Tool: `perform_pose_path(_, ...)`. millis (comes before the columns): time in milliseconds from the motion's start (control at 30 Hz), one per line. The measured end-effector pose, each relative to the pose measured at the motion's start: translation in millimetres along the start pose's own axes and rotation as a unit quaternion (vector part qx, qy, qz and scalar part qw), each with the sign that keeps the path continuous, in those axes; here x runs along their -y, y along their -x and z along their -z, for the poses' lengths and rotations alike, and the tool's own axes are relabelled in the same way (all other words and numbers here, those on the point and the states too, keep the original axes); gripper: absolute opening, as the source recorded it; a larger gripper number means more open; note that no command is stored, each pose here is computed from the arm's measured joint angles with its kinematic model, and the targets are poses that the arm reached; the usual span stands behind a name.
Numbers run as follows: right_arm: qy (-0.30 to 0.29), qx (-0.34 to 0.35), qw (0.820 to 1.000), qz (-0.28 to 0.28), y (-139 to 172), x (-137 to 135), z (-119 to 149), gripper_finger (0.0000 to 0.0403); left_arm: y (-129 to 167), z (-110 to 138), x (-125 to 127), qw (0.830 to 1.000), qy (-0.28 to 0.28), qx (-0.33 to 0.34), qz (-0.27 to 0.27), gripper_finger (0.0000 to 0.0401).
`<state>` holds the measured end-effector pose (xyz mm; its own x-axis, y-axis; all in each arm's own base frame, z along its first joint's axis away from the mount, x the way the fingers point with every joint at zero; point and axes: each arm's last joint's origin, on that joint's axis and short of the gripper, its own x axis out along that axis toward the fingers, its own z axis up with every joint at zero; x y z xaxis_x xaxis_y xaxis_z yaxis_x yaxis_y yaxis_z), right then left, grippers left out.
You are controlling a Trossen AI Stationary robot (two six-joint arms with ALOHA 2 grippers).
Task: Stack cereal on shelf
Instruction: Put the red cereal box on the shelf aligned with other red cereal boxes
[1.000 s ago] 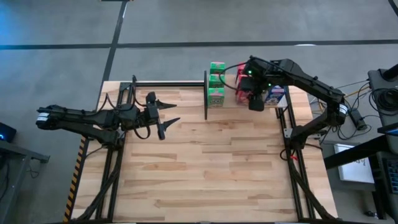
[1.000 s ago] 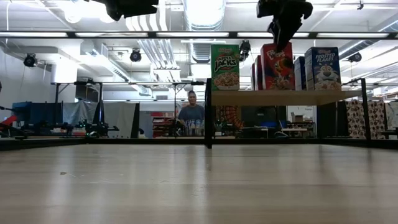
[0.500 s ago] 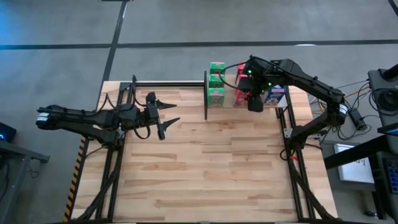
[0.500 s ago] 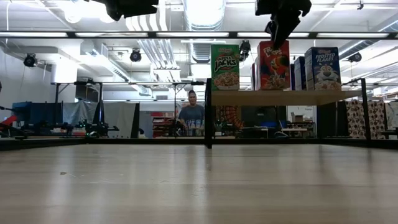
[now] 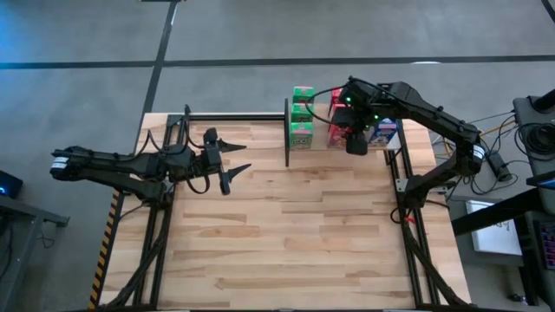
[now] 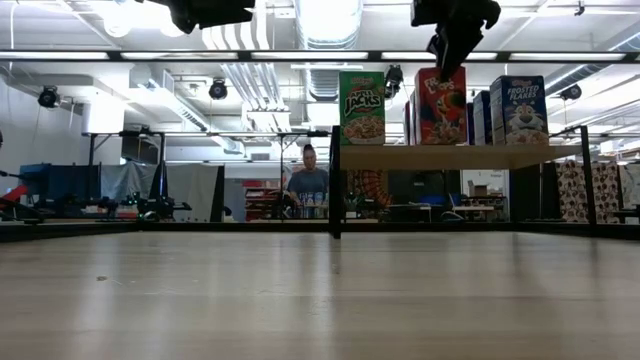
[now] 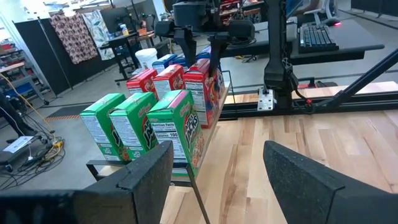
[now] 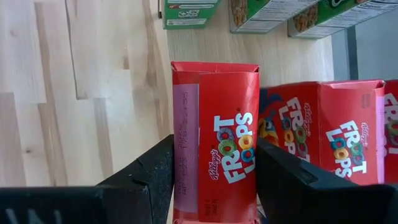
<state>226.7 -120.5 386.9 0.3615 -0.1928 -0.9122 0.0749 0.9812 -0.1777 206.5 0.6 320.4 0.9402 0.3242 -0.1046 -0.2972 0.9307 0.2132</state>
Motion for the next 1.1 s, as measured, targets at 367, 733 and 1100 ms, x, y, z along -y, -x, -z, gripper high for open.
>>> perform_pose_path(367,-0.016,-0.007,1.0,-0.003,0.0,0.1,1.6,0.0178,0.0,-0.1,0.0,1.0,0.0,0.001,0.0,0.0233)
perform_pose_path(733,0.0,-0.01,1.0,-0.004,0.0,-0.2,2.2,0.0175,-0.1,-0.8,-0.1,1.0,0.003,0.004,-0.001,0.0233)
perform_pose_path(1100,-0.01,-0.007,1.0,-0.001,0.0,0.2,1.6,0.0201,-0.1,-0.8,-0.1,1.0,0.003,0.004,-0.001,0.0233)
